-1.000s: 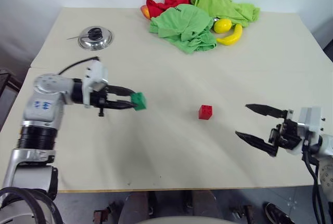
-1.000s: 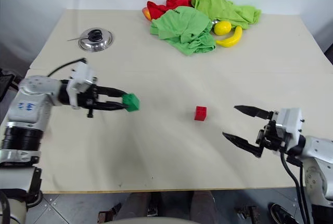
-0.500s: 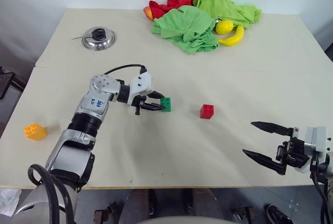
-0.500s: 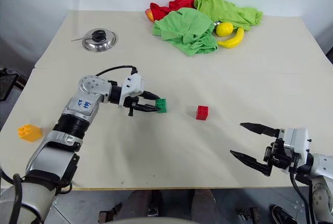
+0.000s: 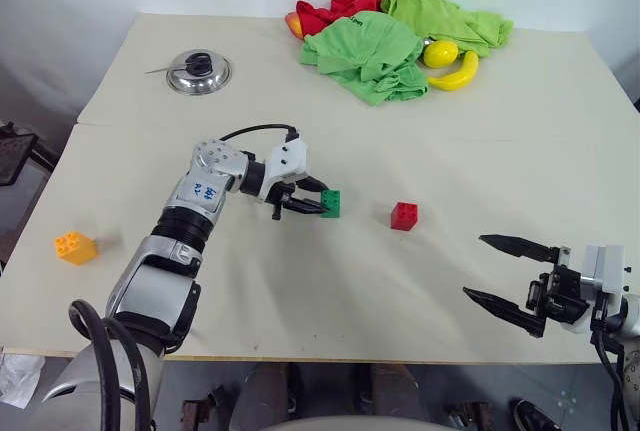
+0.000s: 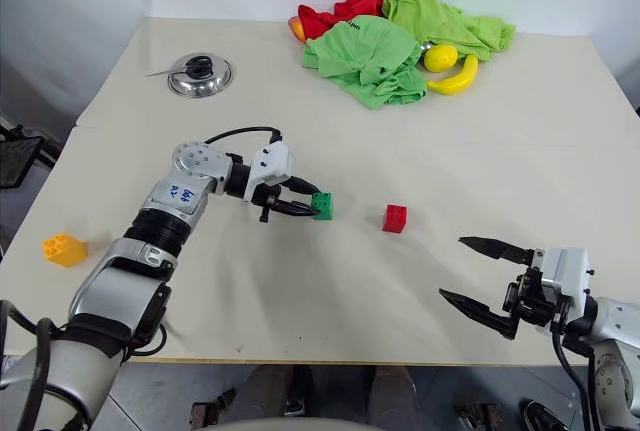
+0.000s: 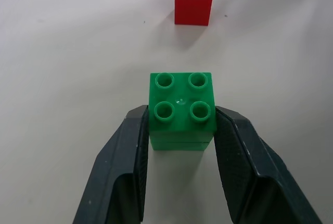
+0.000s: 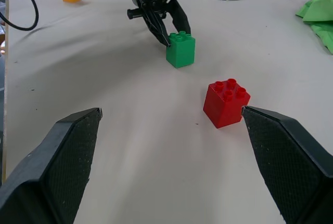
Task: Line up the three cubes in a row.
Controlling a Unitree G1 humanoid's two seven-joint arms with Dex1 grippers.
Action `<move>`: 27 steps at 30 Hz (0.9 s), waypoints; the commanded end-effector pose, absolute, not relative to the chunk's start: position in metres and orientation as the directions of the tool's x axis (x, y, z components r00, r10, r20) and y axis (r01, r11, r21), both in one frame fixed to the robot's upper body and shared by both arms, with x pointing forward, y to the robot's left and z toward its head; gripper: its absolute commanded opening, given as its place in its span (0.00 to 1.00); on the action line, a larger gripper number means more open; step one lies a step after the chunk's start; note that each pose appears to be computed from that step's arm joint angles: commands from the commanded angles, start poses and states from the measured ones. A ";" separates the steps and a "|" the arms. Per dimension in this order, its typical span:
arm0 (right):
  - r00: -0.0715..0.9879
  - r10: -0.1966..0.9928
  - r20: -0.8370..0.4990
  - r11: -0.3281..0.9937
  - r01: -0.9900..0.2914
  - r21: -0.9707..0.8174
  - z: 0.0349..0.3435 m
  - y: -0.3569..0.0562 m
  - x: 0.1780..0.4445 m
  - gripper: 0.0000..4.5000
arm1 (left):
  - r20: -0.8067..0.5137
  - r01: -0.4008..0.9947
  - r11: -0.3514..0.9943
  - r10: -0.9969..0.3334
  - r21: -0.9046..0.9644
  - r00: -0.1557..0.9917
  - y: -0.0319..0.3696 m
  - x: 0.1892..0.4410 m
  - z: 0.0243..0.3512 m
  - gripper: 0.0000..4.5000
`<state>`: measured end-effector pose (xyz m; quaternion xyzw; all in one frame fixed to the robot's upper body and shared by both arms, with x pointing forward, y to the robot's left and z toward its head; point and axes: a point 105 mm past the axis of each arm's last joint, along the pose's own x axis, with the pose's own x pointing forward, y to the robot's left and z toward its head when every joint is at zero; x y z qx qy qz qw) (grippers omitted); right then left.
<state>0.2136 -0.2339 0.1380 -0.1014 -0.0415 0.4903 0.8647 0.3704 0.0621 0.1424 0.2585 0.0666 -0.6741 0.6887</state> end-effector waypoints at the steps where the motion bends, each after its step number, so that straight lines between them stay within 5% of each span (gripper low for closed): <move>1: 0.513 0.858 -0.016 0.494 -0.835 -0.243 0.141 -0.234 0.214 1.00 | -0.452 0.960 -0.079 -0.891 0.269 0.053 0.050 0.370 0.147 0.32; 11: 0.492 0.871 0.010 0.478 -0.842 -0.250 0.142 -0.230 0.220 1.00 | -0.368 0.951 -0.058 -0.928 0.303 0.061 0.074 0.363 0.176 1.00; 16: 0.432 0.898 0.086 0.439 -0.862 -0.254 0.153 -0.210 0.231 1.00 | -0.179 0.917 0.044 -0.976 0.397 0.125 0.113 0.341 0.201 1.00; 20: 0.358 0.919 0.167 0.394 -0.865 -0.310 0.169 -0.185 0.237 1.00 | 0.016 0.858 0.299 -0.947 0.417 0.322 0.157 0.310 0.213 1.00; 23: 0.306 0.935 0.181 0.349 -0.887 -0.303 0.172 -0.172 0.234 1.00 | 0.103 0.765 0.496 -0.859 0.410 0.502 0.183 0.293 0.214 1.00; 27: 0.216 0.957 0.194 0.267 -0.918 -0.294 0.174 -0.153 0.227 1.00 | 0.204 0.445 0.831 -0.525 0.335 0.826 0.258 0.258 0.196 1.00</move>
